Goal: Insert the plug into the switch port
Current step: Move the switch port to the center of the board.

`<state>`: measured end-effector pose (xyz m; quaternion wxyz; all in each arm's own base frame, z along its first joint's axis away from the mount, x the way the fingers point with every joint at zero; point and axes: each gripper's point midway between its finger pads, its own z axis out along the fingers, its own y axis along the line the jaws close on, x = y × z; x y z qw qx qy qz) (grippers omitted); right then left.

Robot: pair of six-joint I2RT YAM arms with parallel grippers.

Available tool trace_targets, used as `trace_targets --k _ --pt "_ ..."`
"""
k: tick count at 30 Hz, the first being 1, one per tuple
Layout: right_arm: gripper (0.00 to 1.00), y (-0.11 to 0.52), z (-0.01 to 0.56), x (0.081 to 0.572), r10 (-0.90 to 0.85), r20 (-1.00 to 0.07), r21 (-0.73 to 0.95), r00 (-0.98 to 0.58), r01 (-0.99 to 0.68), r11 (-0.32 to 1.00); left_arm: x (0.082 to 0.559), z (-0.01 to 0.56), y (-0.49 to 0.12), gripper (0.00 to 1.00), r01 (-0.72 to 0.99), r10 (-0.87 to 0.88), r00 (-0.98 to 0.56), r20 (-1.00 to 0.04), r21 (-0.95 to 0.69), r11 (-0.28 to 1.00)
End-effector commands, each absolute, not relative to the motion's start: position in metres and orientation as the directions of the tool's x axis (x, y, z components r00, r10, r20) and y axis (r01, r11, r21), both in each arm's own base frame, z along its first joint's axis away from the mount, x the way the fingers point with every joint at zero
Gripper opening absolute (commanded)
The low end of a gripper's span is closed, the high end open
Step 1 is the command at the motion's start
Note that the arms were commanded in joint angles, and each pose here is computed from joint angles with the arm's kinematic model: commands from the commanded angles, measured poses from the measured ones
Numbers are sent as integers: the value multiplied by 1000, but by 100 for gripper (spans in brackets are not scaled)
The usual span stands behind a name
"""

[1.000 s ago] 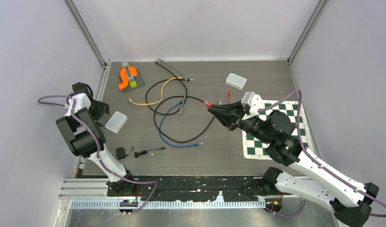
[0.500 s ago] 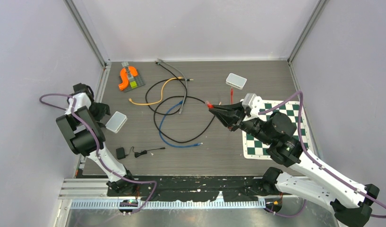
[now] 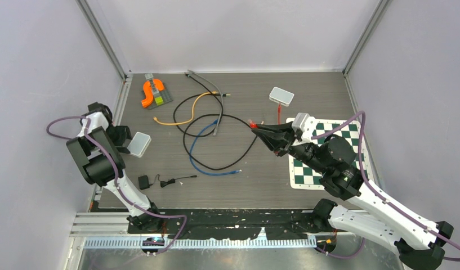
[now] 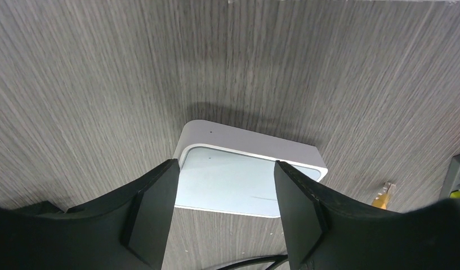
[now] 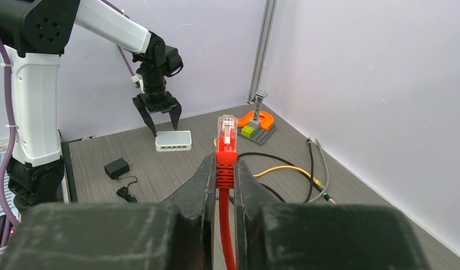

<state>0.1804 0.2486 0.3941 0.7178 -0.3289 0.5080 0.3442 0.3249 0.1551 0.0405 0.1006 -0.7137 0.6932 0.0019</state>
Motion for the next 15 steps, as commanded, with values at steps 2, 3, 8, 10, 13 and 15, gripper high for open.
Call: trace_targets --k 2,3,8,10,13,15 --pt "5 240 416 180 186 -931 -155 313 -802 576 316 36 148 64 -993 -988 98 -118 -72 -90" --pt "5 240 415 180 183 -932 -156 313 -802 576 318 37 147 63 -993 -989 93 -116 -77 -84" --pt "5 241 417 182 178 -930 -166 323 -797 581 327 37 133 63 -991 -993 80 -90 -110 -70" --pt "5 241 420 182 182 -927 -166 327 -794 584 333 38 128 63 -992 -995 58 -83 -115 -48" --pt "5 241 422 182 183 -925 -172 334 -795 581 338 38 120 63 -994 -996 7 -85 -107 2" --pt "5 242 422 183 180 -925 -173 334 -794 583 338 39 117 64 -994 -995 -21 -99 -108 32"
